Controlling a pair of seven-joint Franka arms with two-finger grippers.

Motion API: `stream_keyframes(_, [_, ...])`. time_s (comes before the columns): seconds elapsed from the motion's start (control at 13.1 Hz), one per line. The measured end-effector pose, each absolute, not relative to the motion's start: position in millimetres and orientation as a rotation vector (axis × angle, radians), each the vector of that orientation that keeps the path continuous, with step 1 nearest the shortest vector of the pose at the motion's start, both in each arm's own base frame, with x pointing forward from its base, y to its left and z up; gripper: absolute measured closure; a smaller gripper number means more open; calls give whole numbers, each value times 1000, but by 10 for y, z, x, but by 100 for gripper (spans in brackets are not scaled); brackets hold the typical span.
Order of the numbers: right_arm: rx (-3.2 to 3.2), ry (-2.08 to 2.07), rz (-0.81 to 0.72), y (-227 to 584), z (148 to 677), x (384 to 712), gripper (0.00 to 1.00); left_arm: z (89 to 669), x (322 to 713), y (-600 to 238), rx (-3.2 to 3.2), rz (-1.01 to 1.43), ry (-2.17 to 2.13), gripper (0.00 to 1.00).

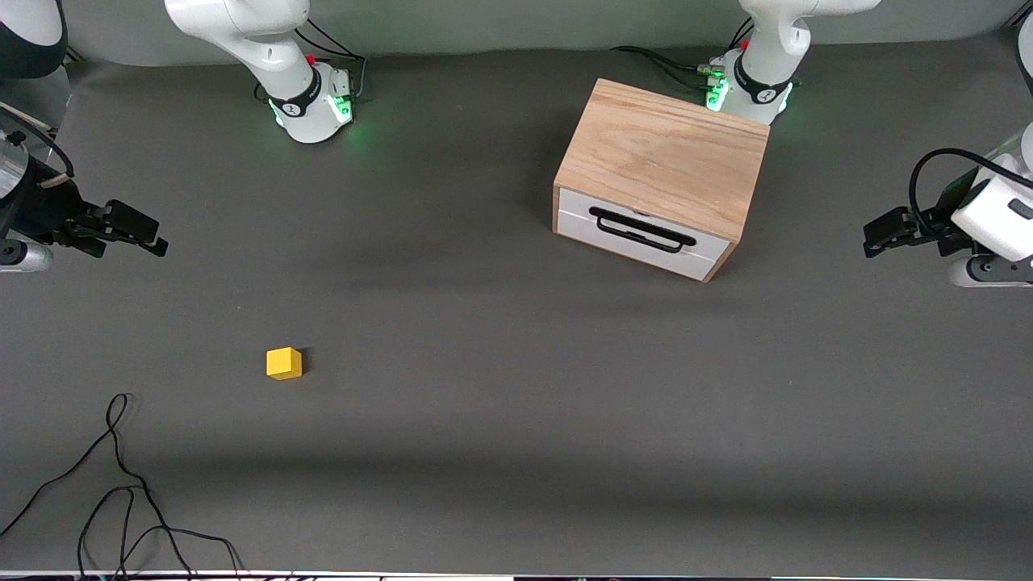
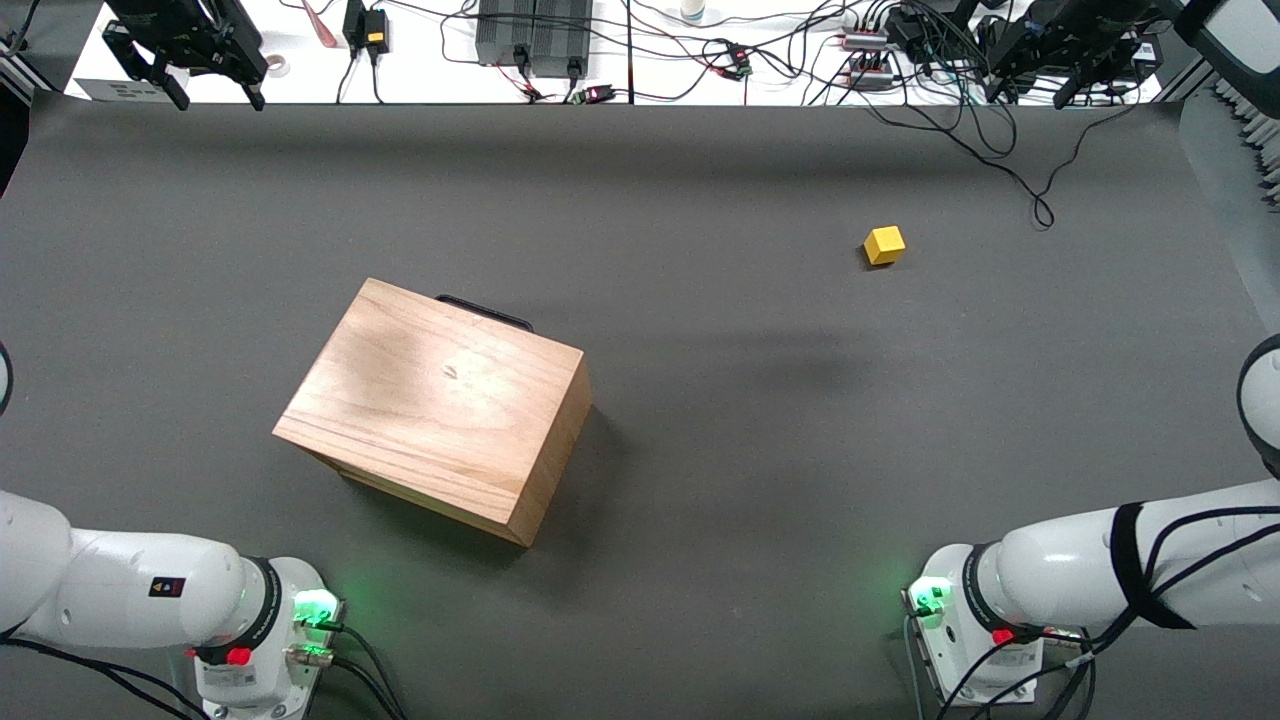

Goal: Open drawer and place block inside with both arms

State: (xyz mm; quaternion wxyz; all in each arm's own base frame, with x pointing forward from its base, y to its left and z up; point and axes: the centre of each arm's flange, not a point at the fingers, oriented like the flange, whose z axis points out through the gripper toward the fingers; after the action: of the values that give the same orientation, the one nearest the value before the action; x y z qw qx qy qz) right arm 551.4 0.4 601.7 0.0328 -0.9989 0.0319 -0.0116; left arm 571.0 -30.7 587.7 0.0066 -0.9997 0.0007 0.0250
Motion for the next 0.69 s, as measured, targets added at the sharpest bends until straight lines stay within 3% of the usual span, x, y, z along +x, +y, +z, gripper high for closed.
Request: stream_keyframes(0.69, [-3076, 69, -11, 104, 5953, 5538, 0, 5855, 5707, -300, -3124, 85, 2, 0])
